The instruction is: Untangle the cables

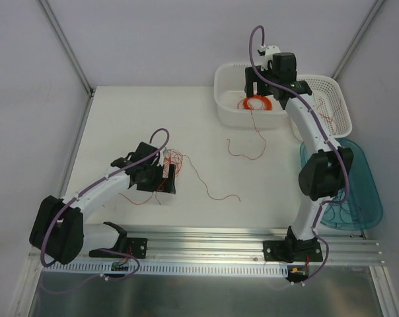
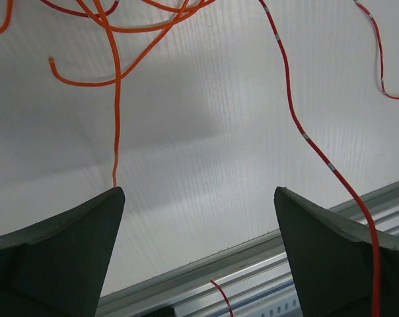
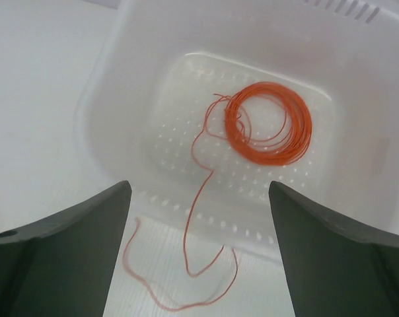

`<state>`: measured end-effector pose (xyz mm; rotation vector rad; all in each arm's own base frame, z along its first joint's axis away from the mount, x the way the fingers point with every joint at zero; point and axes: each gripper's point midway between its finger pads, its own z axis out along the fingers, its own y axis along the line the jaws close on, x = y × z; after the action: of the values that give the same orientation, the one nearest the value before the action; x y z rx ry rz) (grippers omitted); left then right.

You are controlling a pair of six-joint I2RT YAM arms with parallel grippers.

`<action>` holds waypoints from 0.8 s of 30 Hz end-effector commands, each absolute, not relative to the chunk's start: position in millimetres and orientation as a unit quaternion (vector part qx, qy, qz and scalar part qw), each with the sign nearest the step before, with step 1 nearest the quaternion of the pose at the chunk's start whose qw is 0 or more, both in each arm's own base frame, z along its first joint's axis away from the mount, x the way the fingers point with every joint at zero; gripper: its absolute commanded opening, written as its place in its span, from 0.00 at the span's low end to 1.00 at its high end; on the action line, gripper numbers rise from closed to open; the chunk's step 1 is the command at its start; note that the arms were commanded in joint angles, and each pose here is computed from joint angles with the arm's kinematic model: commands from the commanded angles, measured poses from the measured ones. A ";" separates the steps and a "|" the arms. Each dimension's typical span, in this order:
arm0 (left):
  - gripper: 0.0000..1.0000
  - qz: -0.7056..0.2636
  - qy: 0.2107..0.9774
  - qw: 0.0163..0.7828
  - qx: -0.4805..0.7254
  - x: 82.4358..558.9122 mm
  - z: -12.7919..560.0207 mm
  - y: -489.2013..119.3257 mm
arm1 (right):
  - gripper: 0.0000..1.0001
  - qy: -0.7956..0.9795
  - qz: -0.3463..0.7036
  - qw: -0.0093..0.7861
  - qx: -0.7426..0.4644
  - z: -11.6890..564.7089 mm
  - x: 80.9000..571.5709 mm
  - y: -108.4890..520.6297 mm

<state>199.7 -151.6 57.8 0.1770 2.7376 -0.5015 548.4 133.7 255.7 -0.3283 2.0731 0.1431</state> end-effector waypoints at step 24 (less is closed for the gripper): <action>0.99 0.032 0.957 0.260 0.123 264.3 77.8 -93.5 | 0.86 0.940 0.139 0.213 -0.229 96.8 380.2 169.5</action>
<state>248.6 -109.2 57.9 0.3208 2.6817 -0.0417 383.1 172.0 106.6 -0.5963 2.5734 0.3863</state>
